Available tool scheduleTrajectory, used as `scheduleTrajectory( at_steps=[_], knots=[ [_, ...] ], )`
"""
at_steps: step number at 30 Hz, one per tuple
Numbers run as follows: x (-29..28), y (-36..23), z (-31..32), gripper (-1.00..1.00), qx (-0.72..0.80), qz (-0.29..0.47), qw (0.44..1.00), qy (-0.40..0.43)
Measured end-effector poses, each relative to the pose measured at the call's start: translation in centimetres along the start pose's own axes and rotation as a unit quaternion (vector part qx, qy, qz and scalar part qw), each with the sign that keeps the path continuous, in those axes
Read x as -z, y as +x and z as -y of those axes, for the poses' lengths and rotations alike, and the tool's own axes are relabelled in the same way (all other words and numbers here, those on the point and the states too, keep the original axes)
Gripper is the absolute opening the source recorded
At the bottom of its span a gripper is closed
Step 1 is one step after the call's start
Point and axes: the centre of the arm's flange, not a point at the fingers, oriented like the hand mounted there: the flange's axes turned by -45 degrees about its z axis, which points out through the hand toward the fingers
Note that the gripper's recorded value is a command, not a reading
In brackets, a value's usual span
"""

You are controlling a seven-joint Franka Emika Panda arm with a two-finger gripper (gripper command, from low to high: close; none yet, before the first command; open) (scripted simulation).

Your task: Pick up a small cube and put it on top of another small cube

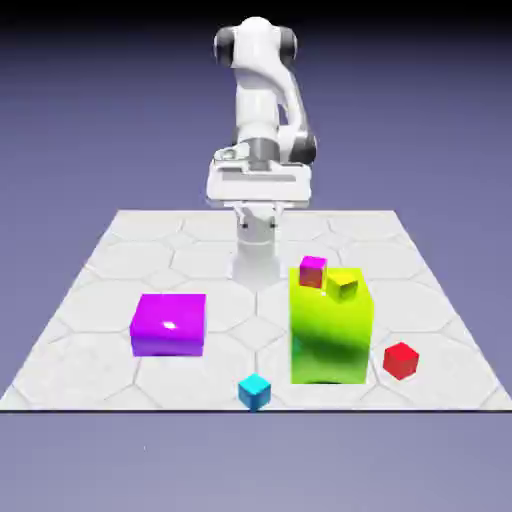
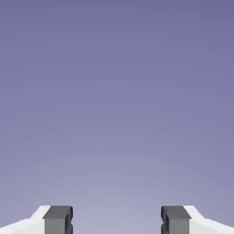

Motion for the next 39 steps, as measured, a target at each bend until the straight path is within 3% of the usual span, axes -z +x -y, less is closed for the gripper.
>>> scheduleTrajectory(
  at_steps=[10, 19, 29, 39],
  knots=[
    [3.8, 3.1, -4.8, 0.0, 0.051, -0.104, 0.991, 0.06],
    [3.2, 3.2, -10.0, 0.0, 0.076, -0.169, 0.977, 0.102],
    [-2.9, 0.2, -14.2, 0.0, 0.092, -0.195, 0.966, 0.141],
    [-13.3, -6.6, -14.3, 0.0, 0.12, -0.162, 0.962, 0.186]
  ],
)
